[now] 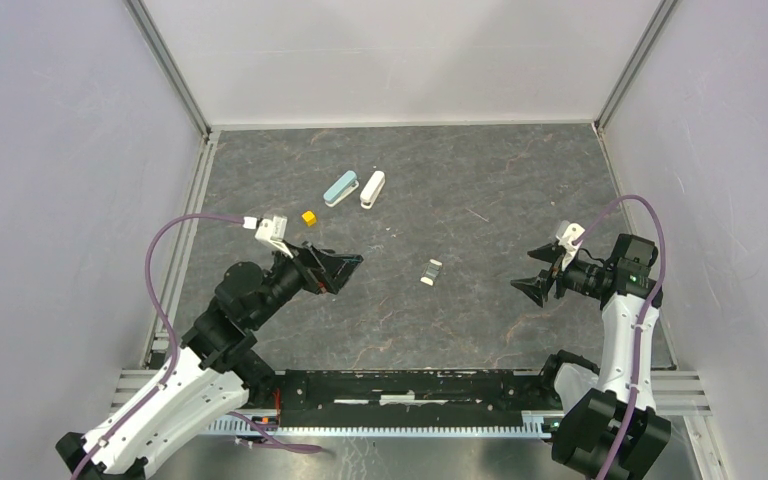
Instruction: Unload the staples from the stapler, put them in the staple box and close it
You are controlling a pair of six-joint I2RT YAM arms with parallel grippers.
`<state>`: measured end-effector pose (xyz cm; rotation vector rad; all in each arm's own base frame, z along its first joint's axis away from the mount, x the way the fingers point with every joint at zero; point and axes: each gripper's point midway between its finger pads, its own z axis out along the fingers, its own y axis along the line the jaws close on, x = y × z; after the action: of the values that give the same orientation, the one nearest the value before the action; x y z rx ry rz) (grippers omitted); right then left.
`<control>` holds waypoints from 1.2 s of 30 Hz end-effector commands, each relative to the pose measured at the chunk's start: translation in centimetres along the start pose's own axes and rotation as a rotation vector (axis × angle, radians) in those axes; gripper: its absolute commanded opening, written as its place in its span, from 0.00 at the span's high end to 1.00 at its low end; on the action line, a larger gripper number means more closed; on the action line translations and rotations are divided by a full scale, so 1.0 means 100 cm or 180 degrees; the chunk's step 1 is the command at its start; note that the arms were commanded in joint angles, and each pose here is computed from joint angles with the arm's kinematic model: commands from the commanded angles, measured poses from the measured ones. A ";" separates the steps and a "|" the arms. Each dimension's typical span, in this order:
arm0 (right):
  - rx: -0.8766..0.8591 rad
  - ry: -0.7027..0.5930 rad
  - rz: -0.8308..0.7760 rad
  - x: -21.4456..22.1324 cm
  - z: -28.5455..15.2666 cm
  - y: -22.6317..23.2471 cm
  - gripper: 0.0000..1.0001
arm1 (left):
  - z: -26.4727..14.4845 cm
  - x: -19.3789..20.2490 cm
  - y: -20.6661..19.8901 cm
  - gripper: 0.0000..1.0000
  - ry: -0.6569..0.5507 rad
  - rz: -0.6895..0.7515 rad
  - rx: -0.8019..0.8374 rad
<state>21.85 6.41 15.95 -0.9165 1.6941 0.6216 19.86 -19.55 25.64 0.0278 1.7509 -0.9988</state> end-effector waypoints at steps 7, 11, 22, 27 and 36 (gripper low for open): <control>-0.0009 -0.0115 -0.0107 -0.015 -0.001 -0.003 0.17 | -0.003 -0.006 -0.010 0.00 -0.0099 -0.0066 0.0173; -0.0009 -0.0110 -0.0101 -0.014 -0.001 -0.003 0.17 | -0.002 -0.005 -0.010 0.00 -0.0094 -0.0062 0.0169; -0.0003 -0.0119 -0.0118 -0.016 -0.001 -0.003 0.16 | -0.001 -0.008 -0.012 0.00 -0.0108 -0.0043 0.0190; 0.0010 -0.0116 -0.0129 -0.016 -0.001 -0.004 0.14 | -0.004 -0.010 -0.010 0.00 -0.0164 -0.0014 0.0182; 0.0106 -0.0132 -0.0102 -0.022 -0.002 -0.013 0.02 | -0.012 -0.021 -0.004 0.00 -0.0308 0.0129 0.0055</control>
<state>22.11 6.33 16.21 -0.9010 1.6936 0.6214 19.25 -19.13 26.44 0.0273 1.6994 -1.0241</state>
